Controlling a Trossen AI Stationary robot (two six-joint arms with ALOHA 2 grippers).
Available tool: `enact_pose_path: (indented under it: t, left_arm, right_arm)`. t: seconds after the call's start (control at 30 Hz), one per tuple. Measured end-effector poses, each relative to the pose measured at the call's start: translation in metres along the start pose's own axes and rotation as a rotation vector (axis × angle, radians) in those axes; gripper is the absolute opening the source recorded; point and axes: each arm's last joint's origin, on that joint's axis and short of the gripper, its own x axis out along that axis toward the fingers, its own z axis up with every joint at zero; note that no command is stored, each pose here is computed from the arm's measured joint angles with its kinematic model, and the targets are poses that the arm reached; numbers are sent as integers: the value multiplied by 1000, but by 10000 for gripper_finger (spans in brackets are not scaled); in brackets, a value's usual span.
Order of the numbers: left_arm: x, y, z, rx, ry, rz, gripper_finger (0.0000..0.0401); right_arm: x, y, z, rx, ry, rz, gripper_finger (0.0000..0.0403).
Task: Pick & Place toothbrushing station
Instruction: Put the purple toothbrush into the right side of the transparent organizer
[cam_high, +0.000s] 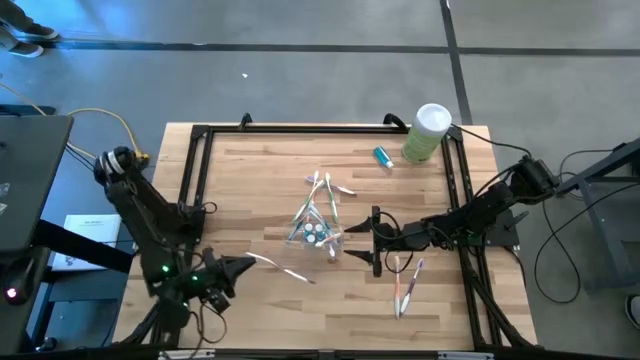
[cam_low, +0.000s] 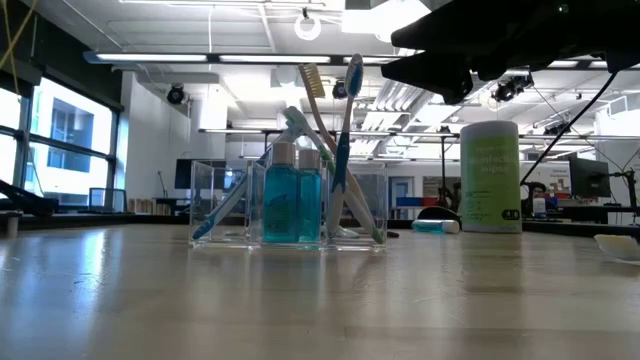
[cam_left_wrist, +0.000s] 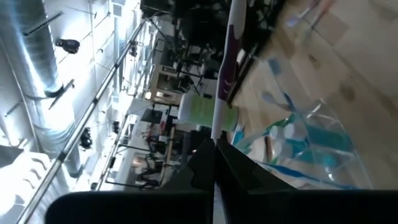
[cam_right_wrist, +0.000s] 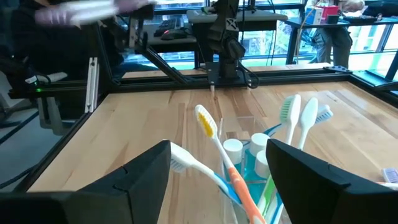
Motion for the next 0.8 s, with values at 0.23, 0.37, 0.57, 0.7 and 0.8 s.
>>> enact_pose_path:
  t: [0.23, 0.37, 0.57, 0.7, 0.8]
  left_arm:
    - [-3, 54, -28, -89, 4, 10, 2]
    - [3, 74, -44, -147, 41, 32, 2]
    - [11, 71, -49, -236, -16, -92, 2]
    - [17, 55, -50, -295, -29, -251, 2]
    - [21, 46, -51, -353, -12, -359, 2]
  right_arm:
    - [0, 0, 0, 0, 0, 0, 256]
    - [0, 0, 0, 1, 0, 0, 256]
    - [0, 0, 0, -1, 3, 0, 256]
    - [0, 0, -1, 11, 7, -1, 256]
    - [0, 0, -1, 18, 7, -1, 256]
